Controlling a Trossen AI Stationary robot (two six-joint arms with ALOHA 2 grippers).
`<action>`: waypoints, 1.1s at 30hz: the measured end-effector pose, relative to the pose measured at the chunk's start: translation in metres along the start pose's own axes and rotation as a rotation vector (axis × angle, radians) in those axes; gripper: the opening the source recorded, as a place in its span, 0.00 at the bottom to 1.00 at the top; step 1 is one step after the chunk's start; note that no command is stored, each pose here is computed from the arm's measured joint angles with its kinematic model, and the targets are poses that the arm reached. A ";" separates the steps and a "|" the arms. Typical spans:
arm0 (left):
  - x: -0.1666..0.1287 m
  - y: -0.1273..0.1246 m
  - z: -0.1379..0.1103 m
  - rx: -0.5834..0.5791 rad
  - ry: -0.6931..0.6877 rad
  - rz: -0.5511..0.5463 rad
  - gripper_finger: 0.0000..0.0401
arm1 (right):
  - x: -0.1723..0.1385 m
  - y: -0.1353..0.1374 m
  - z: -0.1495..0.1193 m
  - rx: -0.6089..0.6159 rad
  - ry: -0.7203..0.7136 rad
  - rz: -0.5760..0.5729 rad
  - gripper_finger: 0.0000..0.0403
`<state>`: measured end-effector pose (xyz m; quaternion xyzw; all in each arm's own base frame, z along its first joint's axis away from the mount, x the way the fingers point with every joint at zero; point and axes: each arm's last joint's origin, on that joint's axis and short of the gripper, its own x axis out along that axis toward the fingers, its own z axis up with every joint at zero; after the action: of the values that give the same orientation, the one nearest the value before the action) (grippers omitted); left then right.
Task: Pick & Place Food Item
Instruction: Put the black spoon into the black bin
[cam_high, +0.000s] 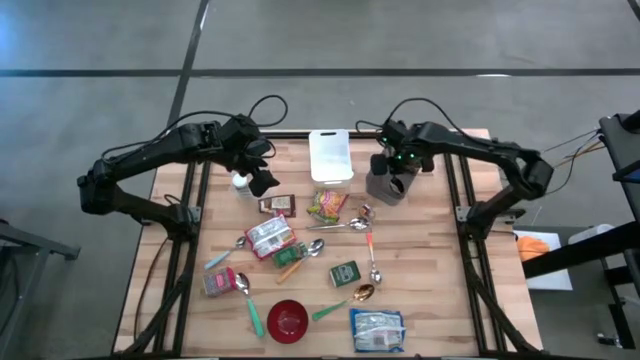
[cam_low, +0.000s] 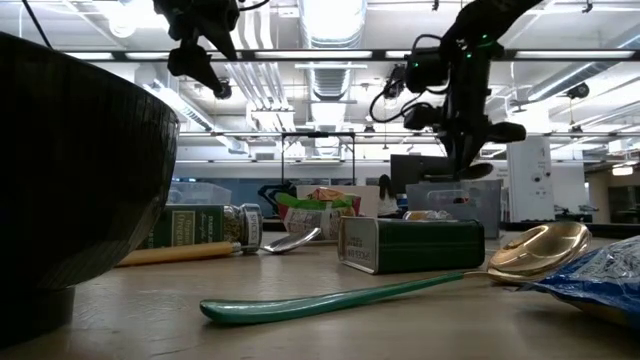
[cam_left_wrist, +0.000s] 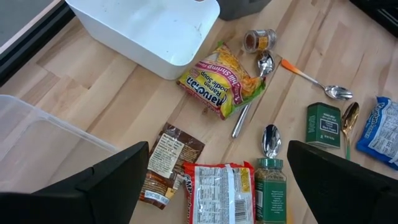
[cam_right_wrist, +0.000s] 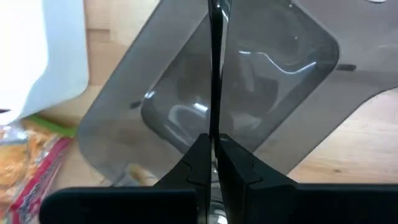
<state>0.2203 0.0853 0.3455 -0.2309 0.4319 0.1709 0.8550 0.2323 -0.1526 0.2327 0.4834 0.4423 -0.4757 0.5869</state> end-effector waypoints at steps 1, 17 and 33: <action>0.000 0.000 0.000 0.000 0.001 0.001 0.97 | 0.001 0.001 0.001 0.001 0.000 -0.002 0.03; 0.000 0.000 0.000 0.015 0.004 0.002 0.97 | 0.023 -0.008 -0.006 0.050 0.041 -0.060 0.03; 0.000 0.000 -0.001 0.016 0.007 0.002 0.97 | 0.053 -0.004 0.004 0.043 0.058 -0.101 0.03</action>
<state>0.2198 0.0852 0.3451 -0.2243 0.4364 0.1677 0.8551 0.2367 -0.1639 0.1809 0.4865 0.4728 -0.4997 0.5386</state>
